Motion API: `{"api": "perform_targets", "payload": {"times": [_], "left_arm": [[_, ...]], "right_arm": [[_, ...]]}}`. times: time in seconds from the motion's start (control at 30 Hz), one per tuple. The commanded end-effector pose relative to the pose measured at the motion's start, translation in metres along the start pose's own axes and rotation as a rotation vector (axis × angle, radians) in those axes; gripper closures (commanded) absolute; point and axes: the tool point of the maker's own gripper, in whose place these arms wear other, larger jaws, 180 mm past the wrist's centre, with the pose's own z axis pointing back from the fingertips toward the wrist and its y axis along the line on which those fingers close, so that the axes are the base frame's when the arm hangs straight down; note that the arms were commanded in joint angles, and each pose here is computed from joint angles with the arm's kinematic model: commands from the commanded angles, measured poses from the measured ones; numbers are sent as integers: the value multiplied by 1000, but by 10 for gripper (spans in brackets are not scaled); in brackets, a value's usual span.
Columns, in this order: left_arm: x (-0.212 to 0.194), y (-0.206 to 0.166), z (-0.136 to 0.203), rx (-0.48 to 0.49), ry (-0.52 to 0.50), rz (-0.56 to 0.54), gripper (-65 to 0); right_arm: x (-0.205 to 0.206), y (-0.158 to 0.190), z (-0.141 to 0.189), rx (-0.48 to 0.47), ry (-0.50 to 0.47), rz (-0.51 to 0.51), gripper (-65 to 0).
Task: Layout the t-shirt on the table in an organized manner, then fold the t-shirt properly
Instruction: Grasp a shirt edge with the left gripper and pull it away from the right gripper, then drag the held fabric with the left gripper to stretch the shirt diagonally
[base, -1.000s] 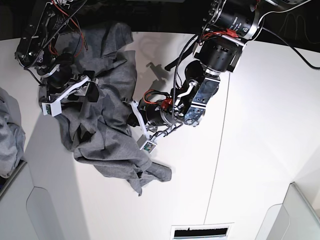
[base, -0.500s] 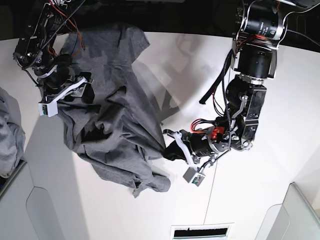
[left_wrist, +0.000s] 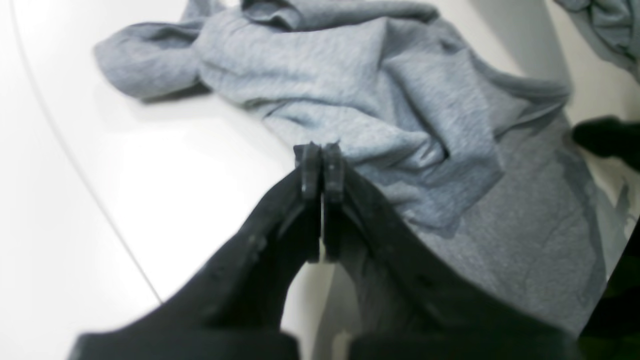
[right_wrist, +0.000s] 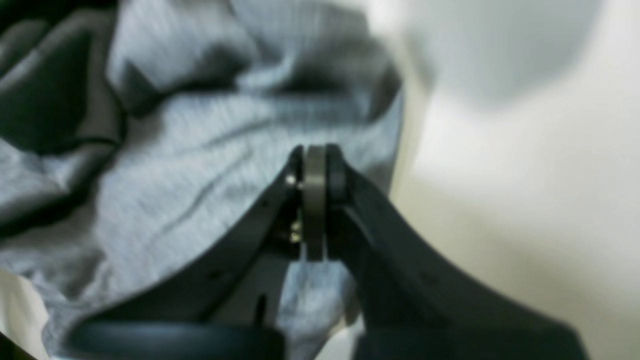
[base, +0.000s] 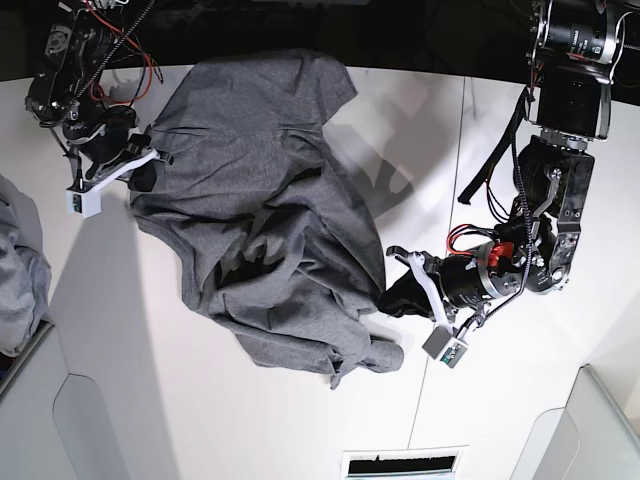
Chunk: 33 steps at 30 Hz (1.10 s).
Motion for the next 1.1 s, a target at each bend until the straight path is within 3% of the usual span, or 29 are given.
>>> {"api": "perform_targets", "payload": {"times": [0.0,0.17,0.37,0.5,0.7,0.8,0.93,1.07], "left_arm": [[17,0,4,-6,-50,-17,0],[5,-2,4,-10,-28,-8,0],[4,-2,5,-17,-24,-14,0],[1,16,16,28,-1,11,0],[6,77,72,143,-42,49,0],[-4,81,96,100,-39,56,0],[-24,70,109,20,-17,161,0],[-50,53,113,-41,3,252,0]], "right_arm": [[23,10,4,41,-69,16,0],[52,32,1,121,-145,31,0],[50,42,-54,109,-35,132,0],[33,23,-79,76,100,178,0],[33,-20,-73,-7,143,179,0],[32,-32,-67,-12,143,168,0],[34,-32,-65,-3,134,155,0],[18,-36,-62,-12,206,154,0]]}}
